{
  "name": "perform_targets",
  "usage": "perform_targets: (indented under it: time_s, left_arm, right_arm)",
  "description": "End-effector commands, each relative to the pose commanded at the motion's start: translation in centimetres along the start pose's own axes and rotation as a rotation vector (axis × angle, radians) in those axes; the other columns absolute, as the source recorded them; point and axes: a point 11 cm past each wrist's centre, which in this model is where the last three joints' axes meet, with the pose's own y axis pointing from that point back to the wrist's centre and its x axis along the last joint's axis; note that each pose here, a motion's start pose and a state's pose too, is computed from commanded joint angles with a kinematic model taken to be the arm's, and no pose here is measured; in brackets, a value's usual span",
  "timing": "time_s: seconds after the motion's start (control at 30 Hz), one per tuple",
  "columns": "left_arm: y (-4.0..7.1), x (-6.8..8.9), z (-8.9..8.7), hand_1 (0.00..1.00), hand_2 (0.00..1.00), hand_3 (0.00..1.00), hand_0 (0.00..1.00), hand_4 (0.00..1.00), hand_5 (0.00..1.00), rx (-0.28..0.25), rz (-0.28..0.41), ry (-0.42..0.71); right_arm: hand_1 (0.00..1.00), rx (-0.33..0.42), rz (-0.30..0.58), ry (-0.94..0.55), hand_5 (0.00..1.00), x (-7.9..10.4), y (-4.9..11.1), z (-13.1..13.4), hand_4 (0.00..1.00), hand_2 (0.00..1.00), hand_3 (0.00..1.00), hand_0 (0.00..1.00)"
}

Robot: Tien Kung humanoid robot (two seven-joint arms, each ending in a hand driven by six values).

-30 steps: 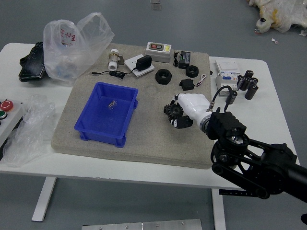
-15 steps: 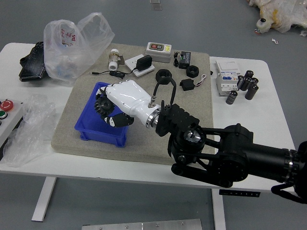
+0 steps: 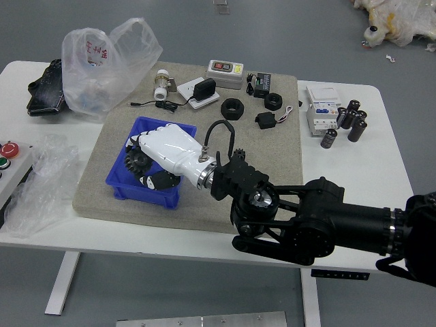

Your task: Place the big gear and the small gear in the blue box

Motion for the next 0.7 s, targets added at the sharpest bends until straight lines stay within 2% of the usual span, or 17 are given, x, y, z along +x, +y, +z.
perform_targets:
  time_s: [0.03, 0.07, 0.23, 0.27, 0.43, 0.47, 0.63, 0.67, 0.7]
  left_arm:
    - [0.0, 0.0, 0.0, 0.419, 0.483, 0.643, 0.599, 0.669, 0.204, 0.0, 0.0, 0.0]
    - [0.0, 0.0, 0.0, 0.419, 0.483, 0.642, 0.599, 0.669, 0.204, 0.001, 0.0, 0.0]
    - [0.0, -0.1, -0.1, 0.419, 0.483, 0.642, 0.599, 0.669, 0.204, 0.001, -0.001, 0.0]
    - [0.0, 0.0, -0.1, 0.419, 0.483, 0.642, 0.598, 0.668, 0.204, 0.001, 0.0, 0.0]
    - [0.0, 0.0, -0.1, 0.419, 0.483, 0.642, 0.598, 0.668, 0.204, 0.002, 0.0, 0.001]
    - [0.0, 0.0, -0.1, 0.419, 0.483, 0.642, 0.598, 0.668, 0.203, 0.002, 0.0, 0.001]
    - [0.0, 0.0, -0.1, 0.419, 0.483, 0.642, 0.598, 0.668, 0.203, 0.002, 0.001, 0.002]
    - [0.0, 0.0, -0.1, 0.419, 0.482, 0.642, 0.598, 0.667, 0.202, 0.002, 0.001, 0.002]
    - [0.0, 0.0, -0.1, 0.419, 0.482, 0.642, 0.598, 0.667, 0.202, 0.001, 0.001, 0.002]
  right_arm:
    - [0.589, -0.008, 0.001, 0.001, 0.175, 0.0, 0.0, 0.2, 0.453, 0.777, 0.711, 0.371]
    - [0.606, -0.013, 0.001, 0.003, 0.176, 0.0, -0.1, 0.3, 0.533, 0.796, 0.764, 0.374]
    - [0.606, -0.041, 0.005, 0.012, 0.176, -0.2, -0.2, 1.2, 0.533, 0.796, 0.764, 0.374]
    - [0.606, -0.044, 0.004, 0.021, 0.195, -0.2, -0.2, 1.3, 0.675, 0.806, 0.863, 0.38]
    - [0.606, -0.041, -0.019, 0.094, 0.195, -0.6, -0.2, 1.7, 0.675, 0.806, 0.863, 0.38]
    - [0.651, -0.039, -0.023, 0.101, 0.346, -0.6, -0.2, 1.7, 0.923, 0.93, 0.998, 0.405]
    - [0.651, -0.05, -0.03, 0.117, 0.346, -0.3, -0.2, 2.1, 0.923, 0.93, 0.998, 0.405]
    - [0.659, -0.055, -0.026, 0.119, 0.409, -0.1, -0.3, 2.3, 0.993, 0.998, 0.998, 0.403]
    - [0.659, -0.065, -0.014, 0.123, 0.409, 0.3, -0.3, 2.6, 0.993, 0.998, 0.998, 0.403]
